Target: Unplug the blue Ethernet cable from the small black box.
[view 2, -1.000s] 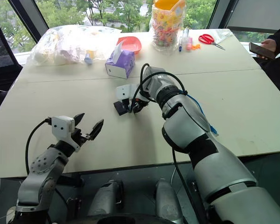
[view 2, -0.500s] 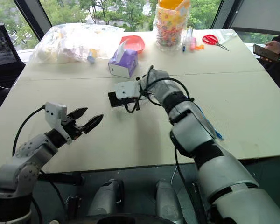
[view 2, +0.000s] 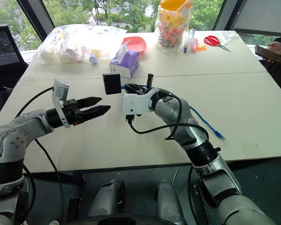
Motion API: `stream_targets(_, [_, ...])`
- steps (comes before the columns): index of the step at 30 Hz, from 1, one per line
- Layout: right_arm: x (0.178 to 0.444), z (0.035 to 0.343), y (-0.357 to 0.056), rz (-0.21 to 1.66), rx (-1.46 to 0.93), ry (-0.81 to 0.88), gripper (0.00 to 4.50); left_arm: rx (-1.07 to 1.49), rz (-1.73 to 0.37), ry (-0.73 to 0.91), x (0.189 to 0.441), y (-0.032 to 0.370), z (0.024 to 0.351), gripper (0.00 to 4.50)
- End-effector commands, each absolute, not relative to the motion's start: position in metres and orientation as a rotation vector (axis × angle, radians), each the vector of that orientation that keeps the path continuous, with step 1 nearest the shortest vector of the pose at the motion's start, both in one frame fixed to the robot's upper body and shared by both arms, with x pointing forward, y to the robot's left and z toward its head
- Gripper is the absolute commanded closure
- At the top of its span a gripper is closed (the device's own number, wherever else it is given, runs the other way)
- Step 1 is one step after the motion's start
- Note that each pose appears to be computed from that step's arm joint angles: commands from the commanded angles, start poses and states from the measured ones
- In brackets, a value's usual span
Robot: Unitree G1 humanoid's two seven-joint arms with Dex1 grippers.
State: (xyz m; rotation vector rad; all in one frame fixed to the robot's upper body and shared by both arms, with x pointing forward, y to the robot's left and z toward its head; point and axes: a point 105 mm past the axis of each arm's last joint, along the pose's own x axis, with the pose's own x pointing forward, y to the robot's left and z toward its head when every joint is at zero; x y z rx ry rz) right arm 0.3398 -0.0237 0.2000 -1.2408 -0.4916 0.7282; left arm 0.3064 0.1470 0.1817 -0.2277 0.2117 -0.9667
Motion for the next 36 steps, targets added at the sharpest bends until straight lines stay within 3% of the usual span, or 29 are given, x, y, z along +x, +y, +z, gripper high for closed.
stream_targets(1, [0.32,0.208,-0.021,0.741,-1.284,-0.591,4.43,-0.215,-1.022,0.187,0.308,0.143,0.195,0.0])
stream_targets(11, [0.318,0.196,-0.024,0.783,-1.335,-0.561,4.43,-0.24,-1.059,0.175,0.31,0.139,0.202,0.0])
stream_targets(14, [0.318,0.195,-0.023,0.793,-1.346,-0.562,4.5,-0.24,-1.065,0.179,0.308,0.139,0.199,0.86])
stream_targets(21, [0.315,0.196,-0.021,0.812,-1.347,-0.569,4.5,-0.25,-1.084,0.199,0.306,0.134,0.191,3.8])
stream_targets(22, [0.315,0.196,-0.021,0.815,-1.348,-0.57,4.5,-0.249,-1.087,0.204,0.305,0.134,0.19,4.06])
stream_targets(26, [0.313,0.196,-0.021,0.835,-1.326,-0.571,4.5,-0.248,-1.092,0.218,0.305,0.132,0.185,4.06])
stream_targets(29, [0.314,0.2,-0.023,0.877,-1.143,-0.511,4.5,-0.242,-1.082,0.246,0.307,0.133,0.179,4.06])
stream_targets(36, [0.305,0.216,-0.042,1.145,-0.724,-0.293,1.26,-0.186,-1.187,0.275,0.297,0.137,0.177,4.06])
